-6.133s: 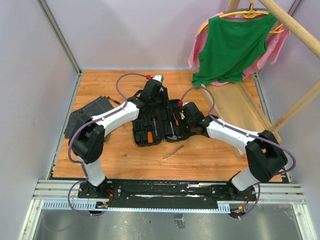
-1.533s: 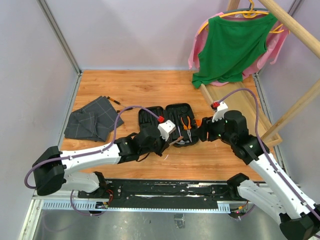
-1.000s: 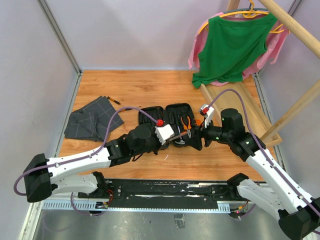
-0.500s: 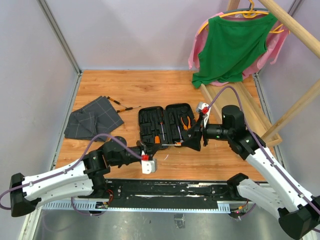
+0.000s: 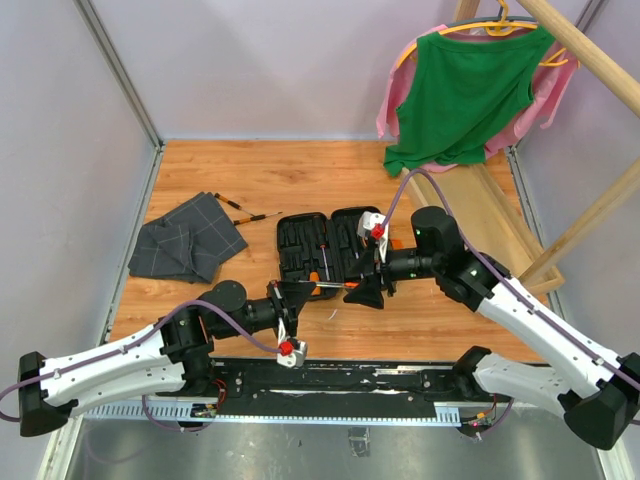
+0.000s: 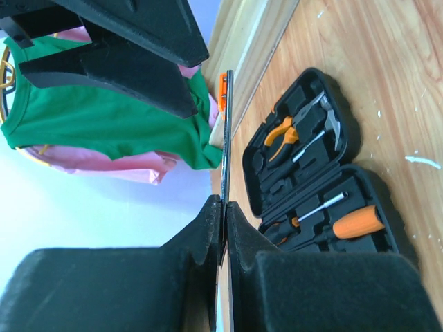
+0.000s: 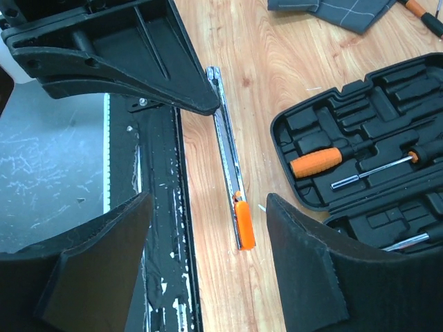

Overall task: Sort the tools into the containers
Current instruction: Pick up the utility knife at the center of the board.

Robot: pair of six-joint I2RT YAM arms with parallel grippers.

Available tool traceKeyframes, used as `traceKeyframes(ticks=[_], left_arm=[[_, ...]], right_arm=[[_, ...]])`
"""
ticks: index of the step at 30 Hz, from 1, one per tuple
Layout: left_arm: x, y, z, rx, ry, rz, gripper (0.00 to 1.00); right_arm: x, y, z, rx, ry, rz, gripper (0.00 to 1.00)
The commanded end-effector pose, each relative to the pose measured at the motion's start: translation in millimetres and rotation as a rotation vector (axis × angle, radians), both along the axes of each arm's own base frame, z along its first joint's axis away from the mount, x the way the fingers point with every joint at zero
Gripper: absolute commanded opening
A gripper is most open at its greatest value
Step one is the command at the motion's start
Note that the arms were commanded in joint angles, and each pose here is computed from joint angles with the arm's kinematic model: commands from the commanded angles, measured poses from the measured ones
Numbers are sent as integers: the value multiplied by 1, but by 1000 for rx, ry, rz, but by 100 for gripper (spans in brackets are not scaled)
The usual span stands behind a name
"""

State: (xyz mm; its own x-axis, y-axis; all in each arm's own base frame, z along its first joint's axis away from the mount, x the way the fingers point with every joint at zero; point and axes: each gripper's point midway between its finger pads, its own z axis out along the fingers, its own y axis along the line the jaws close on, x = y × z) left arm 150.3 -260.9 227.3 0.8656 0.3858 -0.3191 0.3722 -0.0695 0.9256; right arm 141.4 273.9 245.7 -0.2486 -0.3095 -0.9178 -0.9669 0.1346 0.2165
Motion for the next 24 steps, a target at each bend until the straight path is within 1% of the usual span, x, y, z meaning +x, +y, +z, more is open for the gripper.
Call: traceKeyframes(ticks=[1, 8, 18, 21, 24], left_arm=[[4, 3, 5, 36, -136, 2, 1], [-1, 1, 10, 51, -196, -37, 0], [-12, -3, 11, 56, -211, -101, 0], [-13, -4, 12, 53, -215, -108, 1], [-12, -4, 11, 57, -215, -108, 1]], right_arm=[[11, 5, 4, -28, -109, 4, 69], [23, 10, -3, -69, -167, 25, 69], [27, 14, -22, -140, -193, 32, 66], [28, 16, -29, -168, -182, 37, 62], [26, 17, -34, -185, -171, 47, 52]])
